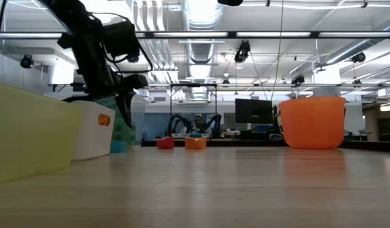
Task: Pick & Place Toys
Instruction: Put the blue game piece into the white bin
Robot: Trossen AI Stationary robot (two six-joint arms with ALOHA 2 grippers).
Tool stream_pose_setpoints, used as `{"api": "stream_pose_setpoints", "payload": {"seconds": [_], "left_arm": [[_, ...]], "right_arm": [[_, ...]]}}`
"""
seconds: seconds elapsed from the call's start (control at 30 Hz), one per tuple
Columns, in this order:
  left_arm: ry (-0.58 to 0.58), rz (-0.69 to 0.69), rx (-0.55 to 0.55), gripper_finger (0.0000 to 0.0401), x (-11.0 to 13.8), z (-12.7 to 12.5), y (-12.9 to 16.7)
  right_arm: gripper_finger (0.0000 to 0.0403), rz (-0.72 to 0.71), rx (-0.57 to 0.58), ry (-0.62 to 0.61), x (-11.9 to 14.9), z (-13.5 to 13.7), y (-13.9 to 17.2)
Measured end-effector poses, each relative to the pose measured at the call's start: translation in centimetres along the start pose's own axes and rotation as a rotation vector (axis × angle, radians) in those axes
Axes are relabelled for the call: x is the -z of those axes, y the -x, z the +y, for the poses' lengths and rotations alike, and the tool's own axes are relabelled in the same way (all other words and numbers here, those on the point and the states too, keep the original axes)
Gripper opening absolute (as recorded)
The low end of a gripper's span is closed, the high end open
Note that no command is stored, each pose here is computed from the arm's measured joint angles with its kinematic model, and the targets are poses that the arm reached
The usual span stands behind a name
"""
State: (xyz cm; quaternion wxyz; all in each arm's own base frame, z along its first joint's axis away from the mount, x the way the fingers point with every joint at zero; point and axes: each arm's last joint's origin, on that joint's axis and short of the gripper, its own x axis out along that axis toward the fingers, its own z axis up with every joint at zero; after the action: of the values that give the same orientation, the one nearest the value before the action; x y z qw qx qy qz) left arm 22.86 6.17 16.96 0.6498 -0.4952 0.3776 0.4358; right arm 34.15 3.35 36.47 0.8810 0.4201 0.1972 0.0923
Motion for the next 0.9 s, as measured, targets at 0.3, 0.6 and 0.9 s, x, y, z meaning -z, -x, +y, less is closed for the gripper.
{"api": "stream_pose_setpoints", "payload": {"seconds": [0.3,0.6,0.9], "left_arm": [[-0.107,0.077,-0.088,0.0266,0.2,-1.2,-3.1],[-0.098,0.091,-0.139,0.0266,0.3,-1.1,-3.9],[-0.09,0.088,-0.145,0.0228,0.3,-1.0,-3.8]], "right_arm": [[0.0281,0.006,-0.005,-0.005,0.1,0.1,0.0],[0.0281,0.007,-0.015,-0.004,0.1,0.4,0.3],[0.0281,0.006,-0.015,0.003,0.1,0.4,0.3]]}}
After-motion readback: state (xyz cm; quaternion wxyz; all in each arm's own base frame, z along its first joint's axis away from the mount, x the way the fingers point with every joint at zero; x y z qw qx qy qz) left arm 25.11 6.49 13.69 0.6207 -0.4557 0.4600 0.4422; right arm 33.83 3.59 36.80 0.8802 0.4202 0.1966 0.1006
